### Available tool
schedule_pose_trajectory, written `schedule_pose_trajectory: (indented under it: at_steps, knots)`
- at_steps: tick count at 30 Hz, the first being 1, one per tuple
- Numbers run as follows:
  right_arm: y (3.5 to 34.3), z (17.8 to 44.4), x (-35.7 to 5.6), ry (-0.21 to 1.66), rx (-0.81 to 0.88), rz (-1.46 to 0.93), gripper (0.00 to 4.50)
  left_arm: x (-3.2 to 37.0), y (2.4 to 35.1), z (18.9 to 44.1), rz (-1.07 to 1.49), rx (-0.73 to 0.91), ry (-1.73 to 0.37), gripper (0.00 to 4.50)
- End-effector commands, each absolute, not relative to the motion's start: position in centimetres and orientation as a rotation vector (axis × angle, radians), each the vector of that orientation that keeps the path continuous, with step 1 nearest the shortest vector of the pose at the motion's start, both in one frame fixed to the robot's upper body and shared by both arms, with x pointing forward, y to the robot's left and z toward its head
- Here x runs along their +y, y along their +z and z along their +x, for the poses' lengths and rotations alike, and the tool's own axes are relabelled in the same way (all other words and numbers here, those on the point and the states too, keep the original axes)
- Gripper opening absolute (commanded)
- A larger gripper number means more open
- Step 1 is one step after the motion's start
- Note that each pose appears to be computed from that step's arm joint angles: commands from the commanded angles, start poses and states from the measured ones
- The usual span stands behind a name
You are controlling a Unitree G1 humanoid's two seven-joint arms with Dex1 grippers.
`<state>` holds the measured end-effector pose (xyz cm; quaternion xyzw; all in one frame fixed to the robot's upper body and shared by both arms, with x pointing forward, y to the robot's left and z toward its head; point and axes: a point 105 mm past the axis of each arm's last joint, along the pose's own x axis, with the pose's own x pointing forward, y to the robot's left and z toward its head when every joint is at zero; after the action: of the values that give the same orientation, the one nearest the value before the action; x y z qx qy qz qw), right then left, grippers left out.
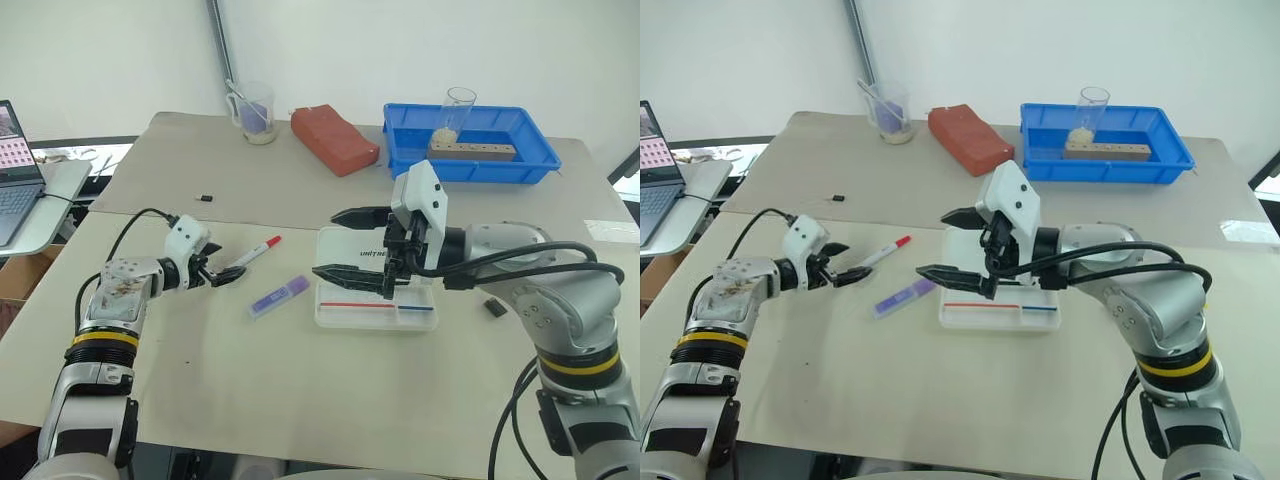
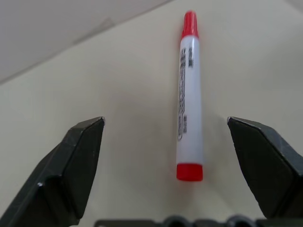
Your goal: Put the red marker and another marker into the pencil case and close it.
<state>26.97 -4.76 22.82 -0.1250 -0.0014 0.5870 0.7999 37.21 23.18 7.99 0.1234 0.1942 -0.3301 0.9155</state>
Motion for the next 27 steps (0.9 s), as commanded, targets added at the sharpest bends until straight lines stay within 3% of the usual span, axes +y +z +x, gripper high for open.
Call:
schedule_pose_trajectory:
  at_steps: [1,5,7,13,16,18,27]
  knots:
    - [23.9,26.7,-4.6,1.266,-0.046,-0.285,4.50,22.3,9.1,37.8,0.283,0.358,-0.726,2.75]
    - [24.0,26.7,-4.7,1.262,-0.047,-0.288,4.50,22.2,8.9,37.8,0.298,0.367,-0.747,0.70]
    - [24.1,26.8,-4.8,1.257,-0.048,-0.284,4.50,22.2,9.1,37.8,0.304,0.360,-0.748,0.19]
    - [22.7,27.0,-6.4,1.210,0.001,-0.310,4.50,21.4,15.3,38.6,0.322,0.179,-0.737,0.19]
    - [21.1,26.7,-8.1,1.168,0.050,-0.362,4.50,18.3,20.4,37.1,0.385,0.020,-0.862,0.19]
    - [20.4,26.5,-9.4,1.140,0.085,-0.377,4.50,15.7,22.1,35.6,0.465,-0.026,-0.965,0.19]
    - [19.4,25.4,-13.5,1.053,0.222,-0.386,4.50,4.9,18.0,31.7,0.636,-0.027,-1.323,0.19]
